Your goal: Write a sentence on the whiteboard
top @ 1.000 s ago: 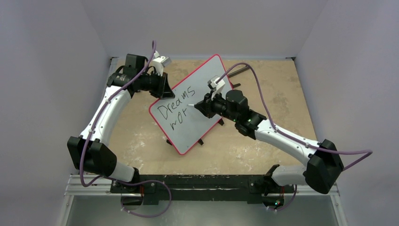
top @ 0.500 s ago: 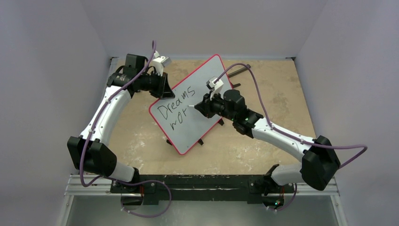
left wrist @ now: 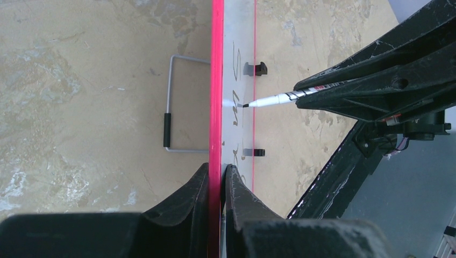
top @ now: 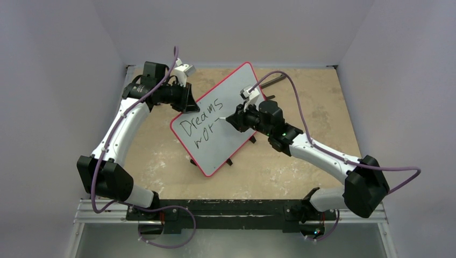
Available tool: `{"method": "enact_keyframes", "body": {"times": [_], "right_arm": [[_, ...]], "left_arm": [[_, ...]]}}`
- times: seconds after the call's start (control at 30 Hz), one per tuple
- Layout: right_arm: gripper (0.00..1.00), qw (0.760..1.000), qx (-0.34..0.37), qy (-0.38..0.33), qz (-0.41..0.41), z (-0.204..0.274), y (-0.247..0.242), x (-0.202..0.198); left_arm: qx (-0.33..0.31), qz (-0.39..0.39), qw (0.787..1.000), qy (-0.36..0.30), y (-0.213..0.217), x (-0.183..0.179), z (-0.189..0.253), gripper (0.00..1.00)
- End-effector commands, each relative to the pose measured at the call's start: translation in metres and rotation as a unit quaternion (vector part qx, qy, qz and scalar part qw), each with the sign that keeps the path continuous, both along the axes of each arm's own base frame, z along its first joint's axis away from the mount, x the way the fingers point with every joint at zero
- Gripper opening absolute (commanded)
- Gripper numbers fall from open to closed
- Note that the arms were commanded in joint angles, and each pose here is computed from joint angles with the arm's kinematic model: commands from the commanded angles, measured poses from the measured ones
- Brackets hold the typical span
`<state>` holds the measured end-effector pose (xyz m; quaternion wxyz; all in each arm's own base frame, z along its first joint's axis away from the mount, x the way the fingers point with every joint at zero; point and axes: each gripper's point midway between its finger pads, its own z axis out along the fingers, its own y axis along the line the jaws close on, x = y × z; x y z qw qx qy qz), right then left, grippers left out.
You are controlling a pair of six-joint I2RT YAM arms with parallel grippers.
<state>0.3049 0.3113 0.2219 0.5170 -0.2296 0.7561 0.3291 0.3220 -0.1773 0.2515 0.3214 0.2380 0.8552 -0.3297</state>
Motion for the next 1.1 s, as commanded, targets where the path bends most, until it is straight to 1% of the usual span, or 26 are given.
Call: {"method": "enact_keyframes", "body": {"times": [0.0,0.37,0.53,0.9,1.07], "right_arm": [[0.0,1.0,0.008,-0.012,-0.023,0.009,-0.01,0.006],[0.0,0.999,0.034,-0.024,0.012,0.035,-0.004,-0.007],[0.0,0.998,0.05,-0.027,0.018,0.046,0.002,-0.005],[0.0,0.997,0.068,-0.018,0.02,0.051,0.015,0.006],[0.0,0.998,0.064,-0.01,0.017,0.044,0.016,0.008]], "left_arm": [[0.008,0.003,0.999,-0.048,0.004,0.011,0.013,0.0],[0.008,0.003,0.999,-0.048,0.004,0.011,0.013,0.0],[0.009,0.004,0.999,-0.049,0.004,0.011,0.013,0.0],[0.007,0.003,0.999,-0.049,0.004,0.01,0.014,0.0],[0.008,0.003,0.999,-0.051,0.004,0.01,0.015,0.0]]}}
